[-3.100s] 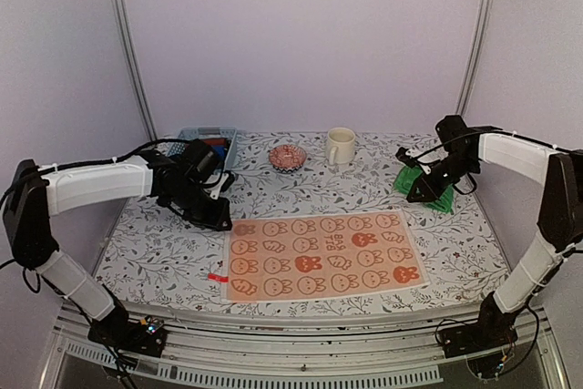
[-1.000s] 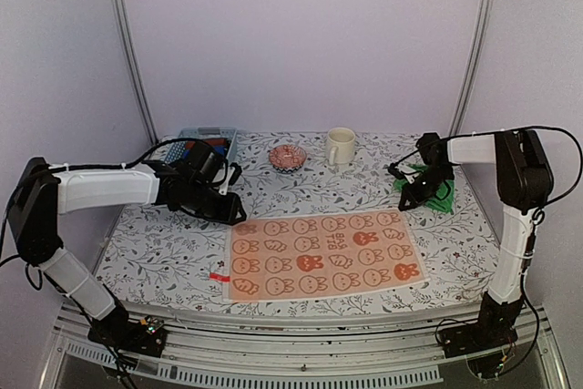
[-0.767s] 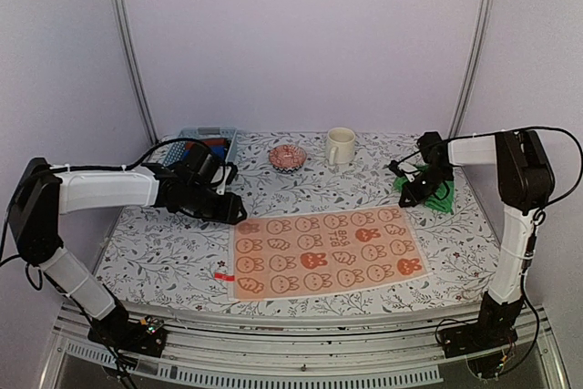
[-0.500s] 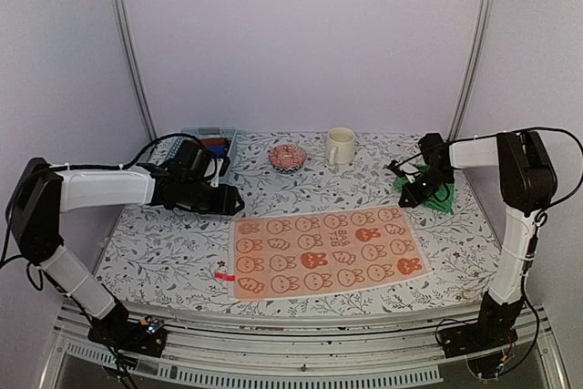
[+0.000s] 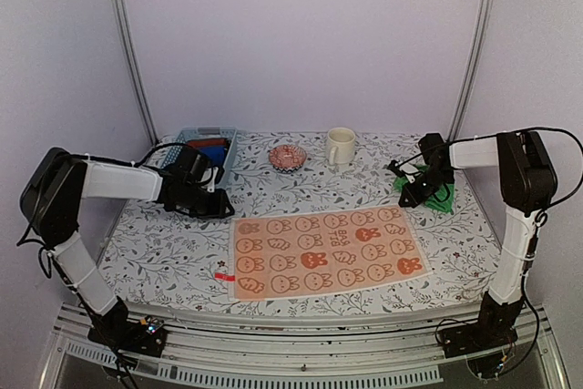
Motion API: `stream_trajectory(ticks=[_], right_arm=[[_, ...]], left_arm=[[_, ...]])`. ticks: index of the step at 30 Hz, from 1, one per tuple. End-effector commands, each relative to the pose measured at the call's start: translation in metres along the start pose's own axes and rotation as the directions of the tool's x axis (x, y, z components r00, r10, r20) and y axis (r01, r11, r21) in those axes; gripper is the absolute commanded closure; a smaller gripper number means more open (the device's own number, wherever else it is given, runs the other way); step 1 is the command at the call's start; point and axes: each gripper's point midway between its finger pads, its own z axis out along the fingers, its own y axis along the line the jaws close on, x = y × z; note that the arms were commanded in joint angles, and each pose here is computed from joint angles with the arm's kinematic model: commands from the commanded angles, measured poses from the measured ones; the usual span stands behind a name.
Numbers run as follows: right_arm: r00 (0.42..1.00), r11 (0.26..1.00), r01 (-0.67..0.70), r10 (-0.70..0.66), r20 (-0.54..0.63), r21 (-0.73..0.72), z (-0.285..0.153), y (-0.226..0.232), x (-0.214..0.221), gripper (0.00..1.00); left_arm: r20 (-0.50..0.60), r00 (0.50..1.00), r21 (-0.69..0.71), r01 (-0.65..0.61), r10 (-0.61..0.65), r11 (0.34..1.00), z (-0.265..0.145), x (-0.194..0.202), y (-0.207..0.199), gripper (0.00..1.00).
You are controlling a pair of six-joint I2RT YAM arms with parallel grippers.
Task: Roll the towels
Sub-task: Pick up the towel from the center of the board.
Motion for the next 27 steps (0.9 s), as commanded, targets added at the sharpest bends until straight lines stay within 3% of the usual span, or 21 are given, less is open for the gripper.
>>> stream_trajectory(ticks=[1,7,19,27], right_arm=[[1.000,1.000,0.001,-0.002,-0.017,-0.012,0.003,0.001,0.008,0.96],[1.000,1.000,-0.002,0.001,-0.019,-0.022,0.004,0.003,0.008,0.96],[1.000,1.000,0.001,-0.001,-0.016,-0.028,0.002,0.005,0.008,0.96],[1.000,0.999,-0.003,0.003,-0.019,-0.037,0.003,0.006,0.009,0.95]], left_arm=[[-0.039,0.999,-0.066,0.002,-0.005,0.998,0.009,0.005,0.009,0.70],[-0.096,0.994,-0.219,-0.074,0.054,0.973,0.021,0.009,0.018,0.65],[-0.142,0.988,-0.215,-0.097,0.067,0.972,0.036,0.016,0.014,0.66],[-0.178,0.978,-0.207,-0.142,0.106,0.968,0.044,0.027,0.008,0.75]])
